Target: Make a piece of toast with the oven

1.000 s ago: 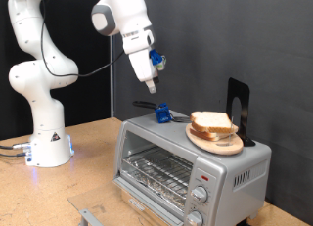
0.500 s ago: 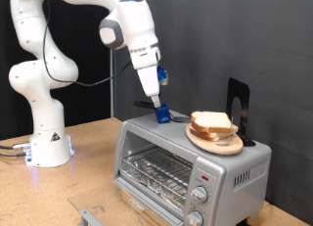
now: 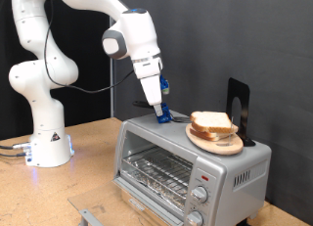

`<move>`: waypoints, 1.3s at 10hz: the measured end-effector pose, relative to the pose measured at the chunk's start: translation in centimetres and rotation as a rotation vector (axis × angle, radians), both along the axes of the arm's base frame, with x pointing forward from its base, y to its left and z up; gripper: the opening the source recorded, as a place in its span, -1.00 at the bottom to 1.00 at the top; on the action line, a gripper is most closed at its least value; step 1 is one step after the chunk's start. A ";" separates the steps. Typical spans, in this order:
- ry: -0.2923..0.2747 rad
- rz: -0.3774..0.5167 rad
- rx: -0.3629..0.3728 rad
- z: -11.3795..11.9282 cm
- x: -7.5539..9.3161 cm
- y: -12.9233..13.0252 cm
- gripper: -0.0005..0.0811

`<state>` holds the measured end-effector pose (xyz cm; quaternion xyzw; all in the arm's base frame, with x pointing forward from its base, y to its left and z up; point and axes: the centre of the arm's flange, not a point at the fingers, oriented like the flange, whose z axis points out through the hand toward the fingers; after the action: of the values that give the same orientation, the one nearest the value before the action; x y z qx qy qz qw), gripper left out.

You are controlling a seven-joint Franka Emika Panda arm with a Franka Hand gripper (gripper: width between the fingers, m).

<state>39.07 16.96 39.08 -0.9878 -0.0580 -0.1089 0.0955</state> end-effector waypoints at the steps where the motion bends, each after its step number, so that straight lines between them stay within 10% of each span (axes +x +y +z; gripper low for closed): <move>1: 0.000 0.005 -0.003 -0.2 -0.1 0.0 0.99; 13: -0.010 0.039 0.022 -1.0 0.5 0.0 0.99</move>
<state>39.58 16.98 38.13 -0.9848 -0.0767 -0.1126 0.1081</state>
